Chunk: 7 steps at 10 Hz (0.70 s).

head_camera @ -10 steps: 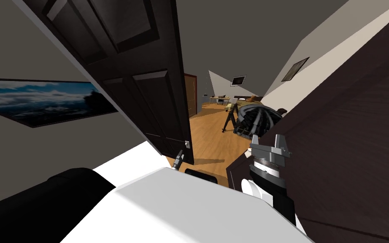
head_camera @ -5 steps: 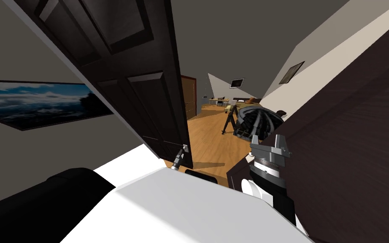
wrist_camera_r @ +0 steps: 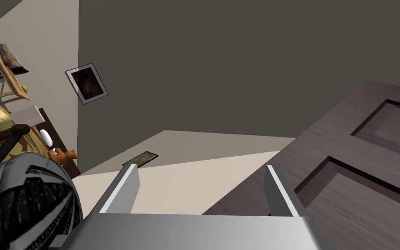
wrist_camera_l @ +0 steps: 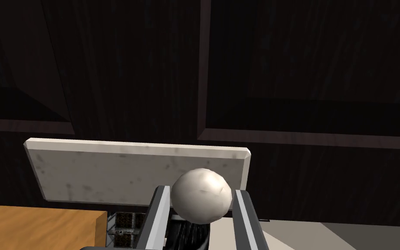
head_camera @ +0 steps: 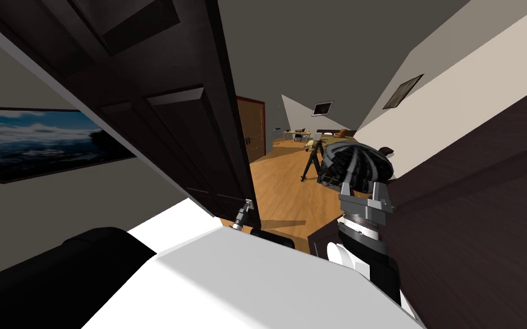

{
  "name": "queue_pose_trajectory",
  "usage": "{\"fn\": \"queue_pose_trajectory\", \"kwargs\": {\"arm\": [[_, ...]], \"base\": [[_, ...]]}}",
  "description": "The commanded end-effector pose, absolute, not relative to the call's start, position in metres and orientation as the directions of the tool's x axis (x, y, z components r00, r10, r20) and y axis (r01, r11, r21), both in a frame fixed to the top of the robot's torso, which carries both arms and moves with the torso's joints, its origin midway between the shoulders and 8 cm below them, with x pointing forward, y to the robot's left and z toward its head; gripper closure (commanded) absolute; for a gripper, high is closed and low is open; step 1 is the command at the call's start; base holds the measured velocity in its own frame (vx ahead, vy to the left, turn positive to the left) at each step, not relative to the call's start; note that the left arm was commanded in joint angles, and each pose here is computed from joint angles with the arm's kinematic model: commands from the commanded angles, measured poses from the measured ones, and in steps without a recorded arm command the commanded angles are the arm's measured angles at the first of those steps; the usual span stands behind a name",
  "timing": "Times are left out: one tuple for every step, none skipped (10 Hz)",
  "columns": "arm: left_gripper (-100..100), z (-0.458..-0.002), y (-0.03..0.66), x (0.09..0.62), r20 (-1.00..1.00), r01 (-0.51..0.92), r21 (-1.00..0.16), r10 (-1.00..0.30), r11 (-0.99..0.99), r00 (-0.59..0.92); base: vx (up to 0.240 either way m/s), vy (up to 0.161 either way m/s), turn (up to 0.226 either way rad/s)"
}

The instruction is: Push the door open

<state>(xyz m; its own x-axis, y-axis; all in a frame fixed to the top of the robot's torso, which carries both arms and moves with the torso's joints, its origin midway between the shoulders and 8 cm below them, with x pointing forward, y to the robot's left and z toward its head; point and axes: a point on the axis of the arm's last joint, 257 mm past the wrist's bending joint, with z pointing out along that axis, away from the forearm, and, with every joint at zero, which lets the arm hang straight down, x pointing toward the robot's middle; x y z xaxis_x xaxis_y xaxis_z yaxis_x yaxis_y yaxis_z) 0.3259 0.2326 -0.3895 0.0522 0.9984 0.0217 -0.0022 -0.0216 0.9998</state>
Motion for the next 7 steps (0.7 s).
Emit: {"fn": "queue_pose_trajectory", "kwargs": {"arm": [[100, -0.3915, 0.2325, 0.324, 0.021, 0.003, 1.0, 0.998, -0.021, 0.052], [100, -0.3915, 0.2325, 0.324, 0.021, 0.003, 1.0, 0.998, -0.021, 0.052], [100, -0.3915, 0.2325, 0.324, 0.021, 0.003, 1.0, 0.998, -0.021, 0.052], [100, -0.3915, 0.2325, 0.324, 0.021, 0.003, 1.0, 0.998, -0.021, 0.052], [100, -0.3942, 0.2368, 0.323, 0.075, 0.009, 0.997, 0.996, -0.075, 0.05], [100, -0.3941, 0.2385, 0.3233, 0.096, 0.007, 0.995, 0.994, -0.097, 0.048], [100, -0.394, 0.2401, 0.3235, 0.117, 0.006, 0.993, 0.992, -0.118, 0.047]], "base": [[-0.026, 0.002, -0.004], [-0.021, 0.0, 0.005], [-0.014, -0.001, 0.005], [-0.007, -0.001, 0.002], [0.023, 0.001, 0.004], [0.038, -0.004, 0.003], [0.046, -0.009, 0.008]]}}
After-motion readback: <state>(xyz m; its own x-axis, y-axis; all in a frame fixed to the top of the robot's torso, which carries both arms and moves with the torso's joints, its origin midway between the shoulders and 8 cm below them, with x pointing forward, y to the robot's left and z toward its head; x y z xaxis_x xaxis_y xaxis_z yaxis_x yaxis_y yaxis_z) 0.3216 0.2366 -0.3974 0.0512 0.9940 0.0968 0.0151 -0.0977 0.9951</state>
